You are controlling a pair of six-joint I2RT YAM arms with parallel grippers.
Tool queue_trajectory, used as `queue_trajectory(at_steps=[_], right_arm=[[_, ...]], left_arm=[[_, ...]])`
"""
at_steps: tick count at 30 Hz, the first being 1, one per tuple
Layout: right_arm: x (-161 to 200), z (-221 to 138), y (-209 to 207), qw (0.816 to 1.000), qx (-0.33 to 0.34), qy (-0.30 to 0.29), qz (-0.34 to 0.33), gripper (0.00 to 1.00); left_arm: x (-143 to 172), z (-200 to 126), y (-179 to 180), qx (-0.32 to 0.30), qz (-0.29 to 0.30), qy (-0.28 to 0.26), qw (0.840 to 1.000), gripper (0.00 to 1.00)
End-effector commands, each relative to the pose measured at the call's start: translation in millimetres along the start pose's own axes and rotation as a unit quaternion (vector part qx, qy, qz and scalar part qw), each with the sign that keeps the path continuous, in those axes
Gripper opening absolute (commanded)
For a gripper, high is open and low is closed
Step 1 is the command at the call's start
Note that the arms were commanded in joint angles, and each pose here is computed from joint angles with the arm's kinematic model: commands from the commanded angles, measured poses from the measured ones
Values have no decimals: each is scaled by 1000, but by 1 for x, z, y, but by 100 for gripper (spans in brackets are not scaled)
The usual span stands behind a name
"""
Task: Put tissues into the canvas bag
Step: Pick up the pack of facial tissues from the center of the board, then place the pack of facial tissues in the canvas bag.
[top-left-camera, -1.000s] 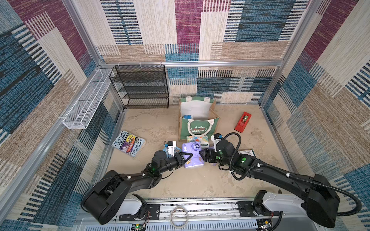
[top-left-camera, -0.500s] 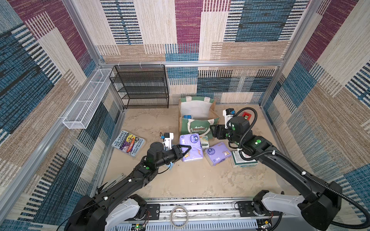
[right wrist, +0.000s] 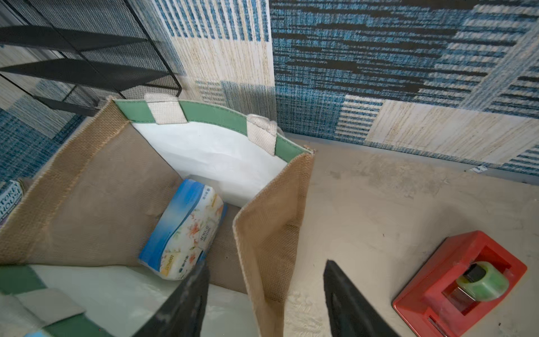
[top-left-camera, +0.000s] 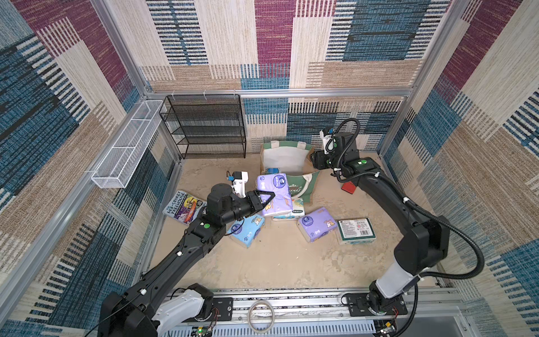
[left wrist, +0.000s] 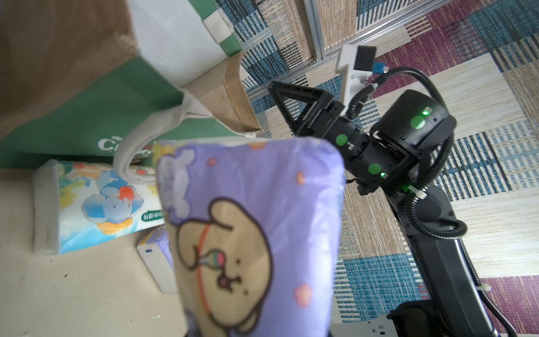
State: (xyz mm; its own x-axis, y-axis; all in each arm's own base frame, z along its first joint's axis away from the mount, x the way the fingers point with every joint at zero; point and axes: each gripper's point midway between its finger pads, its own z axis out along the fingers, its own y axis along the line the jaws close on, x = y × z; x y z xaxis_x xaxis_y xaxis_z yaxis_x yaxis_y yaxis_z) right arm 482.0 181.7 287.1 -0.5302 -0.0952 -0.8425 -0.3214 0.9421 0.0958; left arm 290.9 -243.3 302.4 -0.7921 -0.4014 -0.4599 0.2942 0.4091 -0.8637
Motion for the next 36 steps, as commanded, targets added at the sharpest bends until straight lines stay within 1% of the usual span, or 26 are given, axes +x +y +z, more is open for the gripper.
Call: queue_trajectory(at_steps=[1, 5, 7, 11, 17, 22, 26, 31, 36], right_arm=[[3, 18, 2, 999, -13, 23, -24, 63], [3, 38, 1, 998, -20, 43, -27, 58], [7, 44, 5, 998, -33, 50, -27, 57], [15, 56, 1, 997, -26, 72, -28, 55], [18, 68, 3, 995, -32, 87, -21, 41], [14, 61, 0, 996, -22, 84, -22, 28], [9, 55, -2, 996, -17, 82, -24, 20], [3, 48, -1, 997, -18, 77, -25, 16], [2, 44, 3, 997, -30, 75, -20, 13]], left_arm=[[-10, 1, -11, 0, 36, 13, 999, 21], [-33, 7, -24, 1, 57, 9, 998, 21], [-42, 11, -29, -2, 66, 12, 998, 21], [-56, 19, -37, -8, 86, 13, 996, 20], [-70, 40, -33, -24, 94, 30, 995, 20], [-82, 52, -31, -35, 105, 26, 993, 20], [-92, 66, -31, -35, 107, 26, 993, 20], [-99, 91, -23, -44, 106, 39, 993, 20], [-95, 122, -7, -57, 95, 61, 992, 20]])
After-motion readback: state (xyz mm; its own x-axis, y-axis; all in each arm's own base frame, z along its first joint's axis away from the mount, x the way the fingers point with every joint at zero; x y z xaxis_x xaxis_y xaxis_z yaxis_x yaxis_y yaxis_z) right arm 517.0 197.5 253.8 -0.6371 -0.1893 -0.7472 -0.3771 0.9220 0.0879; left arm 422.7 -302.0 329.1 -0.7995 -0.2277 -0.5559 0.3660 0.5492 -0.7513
